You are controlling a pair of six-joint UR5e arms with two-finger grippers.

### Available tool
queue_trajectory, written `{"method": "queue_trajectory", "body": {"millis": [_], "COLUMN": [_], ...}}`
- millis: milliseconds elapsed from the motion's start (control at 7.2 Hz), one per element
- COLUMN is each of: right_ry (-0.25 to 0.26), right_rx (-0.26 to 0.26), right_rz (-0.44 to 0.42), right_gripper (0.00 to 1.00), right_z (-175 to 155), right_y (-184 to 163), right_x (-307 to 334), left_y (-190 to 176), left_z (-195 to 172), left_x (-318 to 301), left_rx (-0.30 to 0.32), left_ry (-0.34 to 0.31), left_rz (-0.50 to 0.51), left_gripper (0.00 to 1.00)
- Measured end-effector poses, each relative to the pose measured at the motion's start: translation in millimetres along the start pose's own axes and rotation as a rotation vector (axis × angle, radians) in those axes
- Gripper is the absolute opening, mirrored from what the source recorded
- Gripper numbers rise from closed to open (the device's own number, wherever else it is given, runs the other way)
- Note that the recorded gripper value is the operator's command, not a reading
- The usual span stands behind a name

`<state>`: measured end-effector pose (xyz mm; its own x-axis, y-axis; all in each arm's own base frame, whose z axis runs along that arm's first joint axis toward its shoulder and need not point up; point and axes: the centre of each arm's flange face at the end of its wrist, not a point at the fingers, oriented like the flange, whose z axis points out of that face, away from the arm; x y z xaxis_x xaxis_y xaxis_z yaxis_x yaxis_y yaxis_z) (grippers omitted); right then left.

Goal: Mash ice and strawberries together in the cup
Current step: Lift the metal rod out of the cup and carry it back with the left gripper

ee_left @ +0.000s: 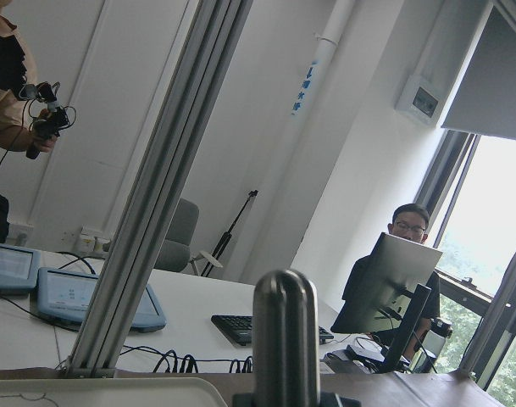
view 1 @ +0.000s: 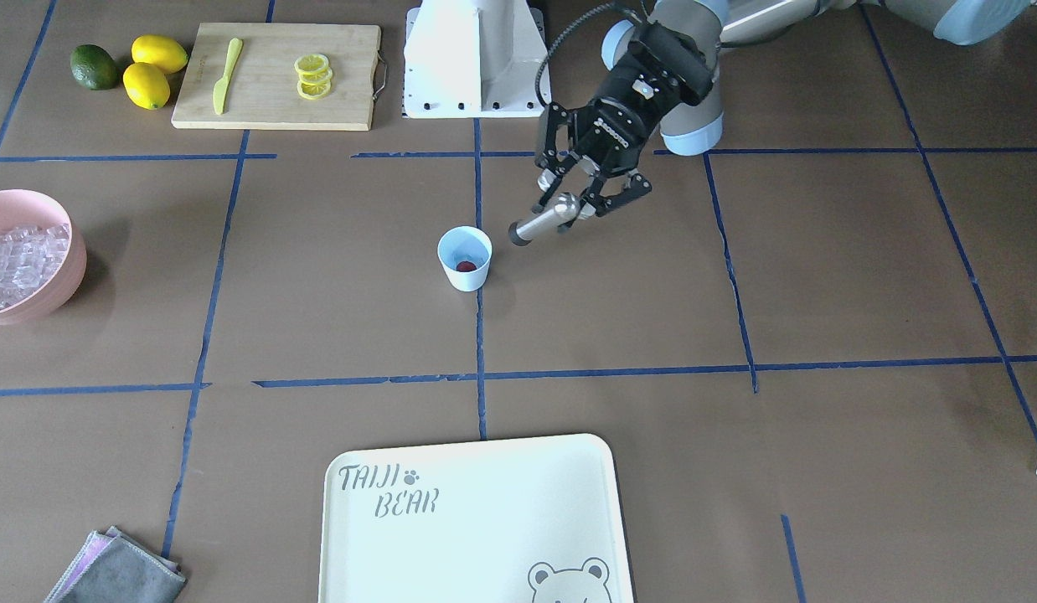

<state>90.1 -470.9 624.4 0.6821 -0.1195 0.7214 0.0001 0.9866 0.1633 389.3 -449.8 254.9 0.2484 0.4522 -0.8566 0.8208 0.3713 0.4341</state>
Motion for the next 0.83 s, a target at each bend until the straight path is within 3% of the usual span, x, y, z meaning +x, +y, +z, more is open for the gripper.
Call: {"method": "queue_trajectory", "body": {"millis": [278, 834], "right_ry": [-0.001, -0.005], "right_rx": [0.003, 0.012], "right_rz": [-0.001, -0.01], "right_gripper": [0.99, 0.99], "right_z": [-1.4, -5.4], "right_y": [-0.5, -2.3], "right_x": [-1.6, -6.9], "left_y": [-34.1, -98.1], "left_z": [-22.5, -111.7], "left_x": [-94.1, -252.7], "left_rx": [-0.167, -0.646], "left_ry": [-0.086, -0.328], "left_rz": [-0.063, -0.238], "left_gripper": [0.0, 0.0]}}
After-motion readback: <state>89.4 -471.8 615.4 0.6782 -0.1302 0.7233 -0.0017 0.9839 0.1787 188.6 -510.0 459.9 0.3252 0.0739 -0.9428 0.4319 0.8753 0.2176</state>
